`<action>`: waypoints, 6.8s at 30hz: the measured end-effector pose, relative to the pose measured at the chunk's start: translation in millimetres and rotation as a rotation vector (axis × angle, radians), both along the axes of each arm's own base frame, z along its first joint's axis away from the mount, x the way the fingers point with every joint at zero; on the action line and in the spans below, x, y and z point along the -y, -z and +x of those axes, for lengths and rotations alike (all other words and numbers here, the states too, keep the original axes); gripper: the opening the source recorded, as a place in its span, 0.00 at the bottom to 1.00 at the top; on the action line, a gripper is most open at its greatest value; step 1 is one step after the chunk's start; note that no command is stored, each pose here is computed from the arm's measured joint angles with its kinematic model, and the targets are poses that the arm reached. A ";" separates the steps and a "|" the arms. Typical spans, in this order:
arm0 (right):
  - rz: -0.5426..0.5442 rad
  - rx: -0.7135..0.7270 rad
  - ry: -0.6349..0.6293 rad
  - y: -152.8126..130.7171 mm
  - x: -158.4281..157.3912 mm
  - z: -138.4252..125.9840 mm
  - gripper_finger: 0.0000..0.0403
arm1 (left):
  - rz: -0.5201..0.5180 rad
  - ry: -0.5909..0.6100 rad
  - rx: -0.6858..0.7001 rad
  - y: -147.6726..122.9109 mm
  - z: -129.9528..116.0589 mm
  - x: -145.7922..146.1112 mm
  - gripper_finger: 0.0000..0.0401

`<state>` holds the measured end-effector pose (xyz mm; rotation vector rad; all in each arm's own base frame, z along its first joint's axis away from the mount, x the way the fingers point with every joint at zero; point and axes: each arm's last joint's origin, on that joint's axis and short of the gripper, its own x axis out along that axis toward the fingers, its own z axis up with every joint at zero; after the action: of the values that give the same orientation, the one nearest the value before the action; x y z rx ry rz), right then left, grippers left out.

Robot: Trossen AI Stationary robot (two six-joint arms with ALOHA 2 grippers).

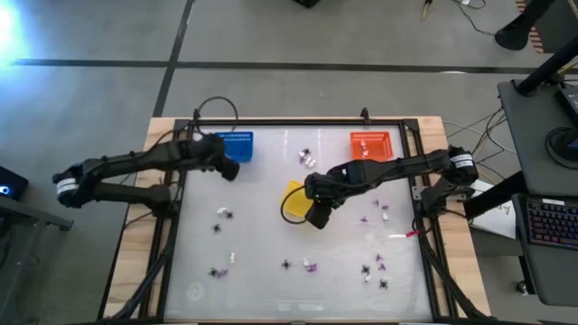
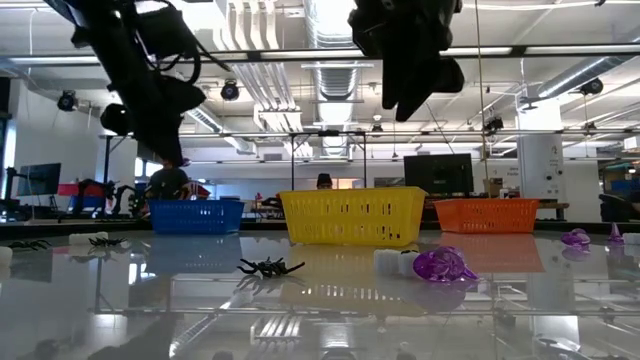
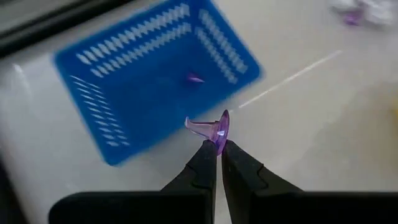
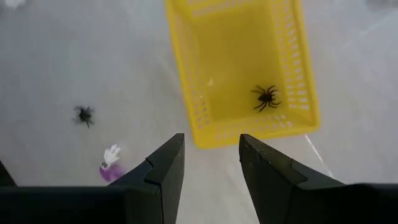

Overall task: Sort Halloween decoration
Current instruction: Put the purple witch hat toy into the blue bin, then put the white skeleton toy into the orange bin, then put the black spider toy into the yellow bin

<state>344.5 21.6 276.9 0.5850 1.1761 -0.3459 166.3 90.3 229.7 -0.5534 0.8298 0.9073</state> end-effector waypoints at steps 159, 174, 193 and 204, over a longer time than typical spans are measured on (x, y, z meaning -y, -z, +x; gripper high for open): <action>-0.203 -0.284 0.603 41.2 184.7 -41.2 0.03 | 0.110 0.385 -0.042 -54.7 -24.4 -49.7 0.26; -0.136 -0.473 0.603 37.3 216.0 -86.4 0.03 | 0.114 0.394 -0.047 -54.6 -24.4 -49.6 0.26; -0.094 -0.421 0.584 49.8 232.4 -101.1 0.03 | 0.117 0.391 -0.052 -54.6 -24.6 -49.8 0.26; -0.188 -0.349 0.411 27.0 210.2 -85.6 0.10 | 0.083 0.401 0.004 -54.9 -23.2 -48.8 0.39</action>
<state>258.9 -188.6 249.9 0.6147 1.3339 -0.9295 143.1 139.1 284.6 -0.3004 0.8576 0.5692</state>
